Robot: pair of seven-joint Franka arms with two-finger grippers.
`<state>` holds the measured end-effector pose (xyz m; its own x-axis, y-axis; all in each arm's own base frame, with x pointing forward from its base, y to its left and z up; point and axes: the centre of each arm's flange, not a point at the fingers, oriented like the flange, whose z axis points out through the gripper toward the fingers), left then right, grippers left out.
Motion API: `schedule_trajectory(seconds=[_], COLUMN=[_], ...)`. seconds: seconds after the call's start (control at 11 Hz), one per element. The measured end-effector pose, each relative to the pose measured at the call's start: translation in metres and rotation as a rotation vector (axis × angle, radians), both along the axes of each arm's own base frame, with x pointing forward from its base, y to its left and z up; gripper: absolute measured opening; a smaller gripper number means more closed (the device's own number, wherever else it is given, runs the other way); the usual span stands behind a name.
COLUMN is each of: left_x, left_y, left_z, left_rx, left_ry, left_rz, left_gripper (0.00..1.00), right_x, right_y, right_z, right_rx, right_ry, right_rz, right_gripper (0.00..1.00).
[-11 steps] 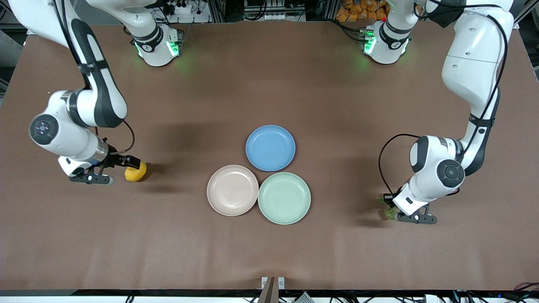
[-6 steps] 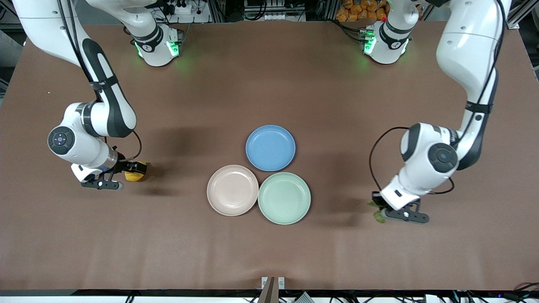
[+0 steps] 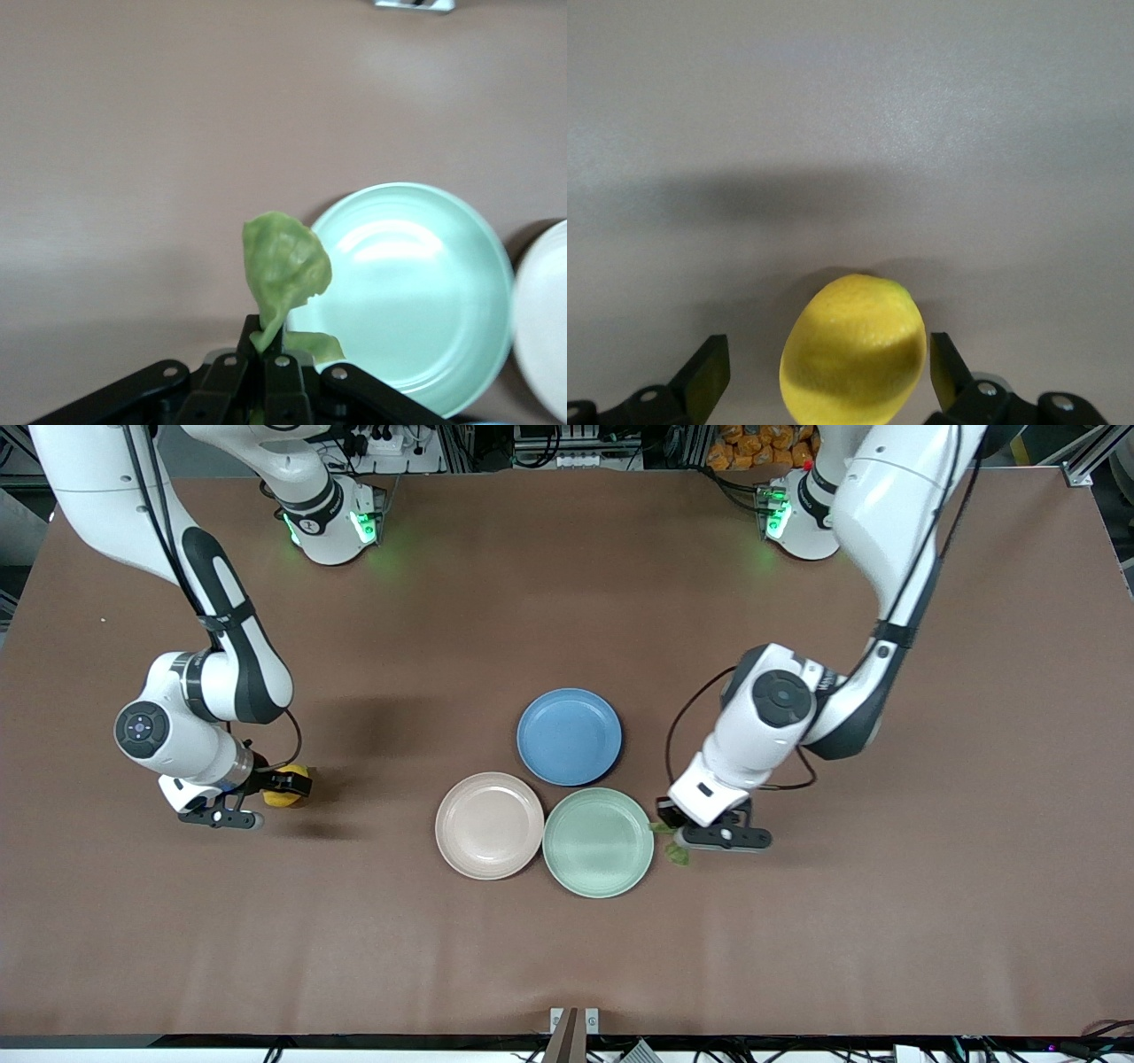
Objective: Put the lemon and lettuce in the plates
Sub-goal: 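Carry the lettuce over the mint plate while the right gripper grasps the lemon, then lower the lettuce onto the mint green plate with the left gripper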
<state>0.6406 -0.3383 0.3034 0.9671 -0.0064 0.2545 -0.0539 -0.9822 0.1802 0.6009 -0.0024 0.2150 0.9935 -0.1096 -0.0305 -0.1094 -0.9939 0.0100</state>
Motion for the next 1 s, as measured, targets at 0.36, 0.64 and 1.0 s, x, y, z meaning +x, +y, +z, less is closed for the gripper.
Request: schedule_trajectory(seconds=[0.36, 0.64, 1.0], left_x=[-0.015, -0.027, -0.030], left_y=[-0.041, -0.058, -0.062], left_z=[-0.051, -0.076, -0.088], left_rx=[-0.102, -0.129, -0.134], left_ry=[-0.035, -0.015, -0.011], left_rz=[0.065, 0.100, 0.101], left_gripper=[0.04, 0.04, 0.07], right_x=[-0.012, -0.018, -0.018], right_y=[-0.002, -0.002, -0.008], right_z=[-0.019, -0.025, -0.034], right_rx=[-0.005, -0.005, -0.009], right_ry=[-0.025, -0.026, -0.041], right_rz=[-0.002, -0.003, -0.012], right_gripper=[1.00, 1.00, 1.00])
